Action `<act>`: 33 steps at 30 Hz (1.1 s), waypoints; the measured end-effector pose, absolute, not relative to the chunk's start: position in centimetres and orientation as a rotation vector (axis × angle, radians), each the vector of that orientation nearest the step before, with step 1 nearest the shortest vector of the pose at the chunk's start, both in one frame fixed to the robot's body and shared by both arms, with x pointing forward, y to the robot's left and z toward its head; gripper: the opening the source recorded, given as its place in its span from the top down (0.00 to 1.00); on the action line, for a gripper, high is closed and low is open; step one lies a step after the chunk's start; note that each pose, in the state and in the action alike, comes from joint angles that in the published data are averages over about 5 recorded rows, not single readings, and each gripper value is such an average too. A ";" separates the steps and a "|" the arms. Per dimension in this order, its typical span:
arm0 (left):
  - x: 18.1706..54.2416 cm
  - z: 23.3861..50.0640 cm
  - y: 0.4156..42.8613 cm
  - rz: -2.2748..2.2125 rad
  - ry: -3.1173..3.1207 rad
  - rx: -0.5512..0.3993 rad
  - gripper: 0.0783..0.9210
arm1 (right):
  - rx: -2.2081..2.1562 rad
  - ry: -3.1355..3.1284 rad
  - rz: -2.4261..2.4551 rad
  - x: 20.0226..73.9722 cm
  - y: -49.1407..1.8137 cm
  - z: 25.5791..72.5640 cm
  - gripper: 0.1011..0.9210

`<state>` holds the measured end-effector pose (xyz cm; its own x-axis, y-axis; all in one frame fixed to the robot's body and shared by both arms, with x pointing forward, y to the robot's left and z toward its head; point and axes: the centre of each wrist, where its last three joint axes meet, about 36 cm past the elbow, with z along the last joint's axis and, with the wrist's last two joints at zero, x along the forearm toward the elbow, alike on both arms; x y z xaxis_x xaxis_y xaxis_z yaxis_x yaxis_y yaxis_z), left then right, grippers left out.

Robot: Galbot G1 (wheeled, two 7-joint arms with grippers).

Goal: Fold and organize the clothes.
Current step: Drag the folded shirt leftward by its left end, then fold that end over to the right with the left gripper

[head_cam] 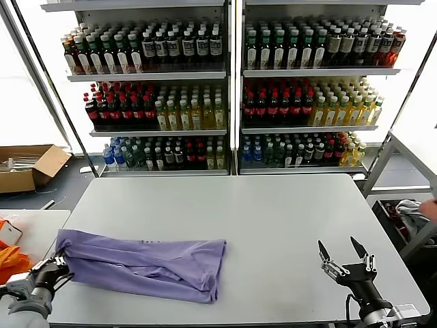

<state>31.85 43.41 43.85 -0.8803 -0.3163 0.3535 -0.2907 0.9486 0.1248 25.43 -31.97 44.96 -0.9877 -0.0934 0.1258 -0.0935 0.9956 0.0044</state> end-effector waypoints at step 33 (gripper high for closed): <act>31.3 42.1 25.3 0.096 -2.732 -0.389 0.96 | 0.104 -2.981 -0.054 24.6 -31.5 44.2 0.12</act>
<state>31.33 25.33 42.13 -0.8902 0.2820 0.3577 0.2562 0.9593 -0.1185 24.55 -31.53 44.18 -0.9851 -0.0724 0.1559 -0.0667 0.9969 0.0414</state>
